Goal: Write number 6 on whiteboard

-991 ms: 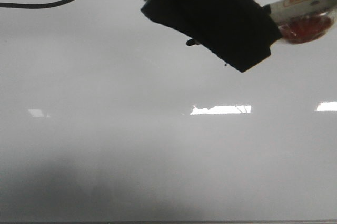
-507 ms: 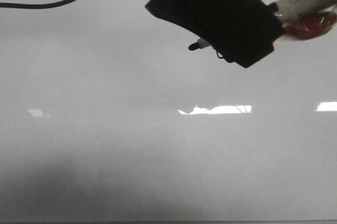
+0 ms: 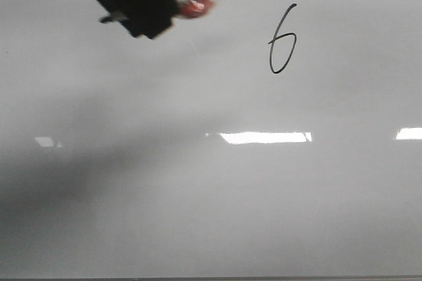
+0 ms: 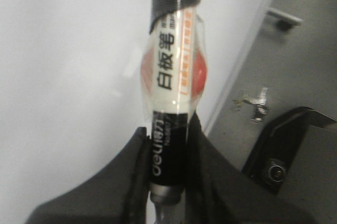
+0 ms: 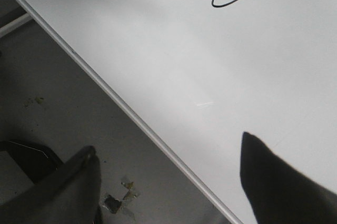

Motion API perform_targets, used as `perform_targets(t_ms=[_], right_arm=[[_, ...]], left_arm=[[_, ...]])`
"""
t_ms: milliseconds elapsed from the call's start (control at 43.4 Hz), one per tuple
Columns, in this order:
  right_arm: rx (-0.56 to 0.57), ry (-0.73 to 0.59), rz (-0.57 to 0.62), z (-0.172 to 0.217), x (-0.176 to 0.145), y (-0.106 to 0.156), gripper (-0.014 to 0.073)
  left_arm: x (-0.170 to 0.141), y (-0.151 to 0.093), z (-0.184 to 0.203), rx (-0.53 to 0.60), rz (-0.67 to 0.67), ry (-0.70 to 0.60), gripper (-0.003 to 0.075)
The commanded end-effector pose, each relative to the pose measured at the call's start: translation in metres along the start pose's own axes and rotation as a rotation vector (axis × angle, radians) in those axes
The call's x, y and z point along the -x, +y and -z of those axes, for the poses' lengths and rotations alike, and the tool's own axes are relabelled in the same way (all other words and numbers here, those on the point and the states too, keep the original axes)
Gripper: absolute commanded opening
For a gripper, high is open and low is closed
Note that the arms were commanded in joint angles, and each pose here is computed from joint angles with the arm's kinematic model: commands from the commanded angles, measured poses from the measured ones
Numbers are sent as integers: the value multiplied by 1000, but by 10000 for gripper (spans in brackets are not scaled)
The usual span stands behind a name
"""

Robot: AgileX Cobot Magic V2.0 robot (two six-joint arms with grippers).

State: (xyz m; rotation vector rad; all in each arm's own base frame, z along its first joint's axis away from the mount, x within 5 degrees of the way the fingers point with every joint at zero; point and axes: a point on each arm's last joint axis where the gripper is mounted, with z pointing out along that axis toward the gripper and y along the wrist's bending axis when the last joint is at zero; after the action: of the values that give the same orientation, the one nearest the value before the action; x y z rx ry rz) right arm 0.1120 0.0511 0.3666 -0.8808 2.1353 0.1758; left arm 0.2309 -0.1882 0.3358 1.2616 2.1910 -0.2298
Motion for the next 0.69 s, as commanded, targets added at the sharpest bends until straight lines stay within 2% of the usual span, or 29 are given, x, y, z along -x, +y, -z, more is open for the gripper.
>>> perform_targets(t_ms=[0, 69, 207, 392, 530, 668], right_arm=[[-40, -73, -5, 8, 10, -3, 569], [-40, -73, -5, 8, 10, -3, 569], [-42, -76, -5, 8, 10, -4, 569], [-48, -86, -5, 9, 11, -4, 569], [-48, -86, -5, 8, 11, -4, 569], [-50, -88, -5, 8, 11, -5, 569]], left_arm=[[-6, 29, 39, 201, 186, -51, 62], [-22, 49, 52, 303, 298, -22, 62], [-54, 74, 72, 421, 452, -35, 62], [-99, 105, 69, 545, 643, -81, 62], [-125, 122, 57, 608, 780, -202, 62], [-139, 129, 42, 655, 819, -353, 62]])
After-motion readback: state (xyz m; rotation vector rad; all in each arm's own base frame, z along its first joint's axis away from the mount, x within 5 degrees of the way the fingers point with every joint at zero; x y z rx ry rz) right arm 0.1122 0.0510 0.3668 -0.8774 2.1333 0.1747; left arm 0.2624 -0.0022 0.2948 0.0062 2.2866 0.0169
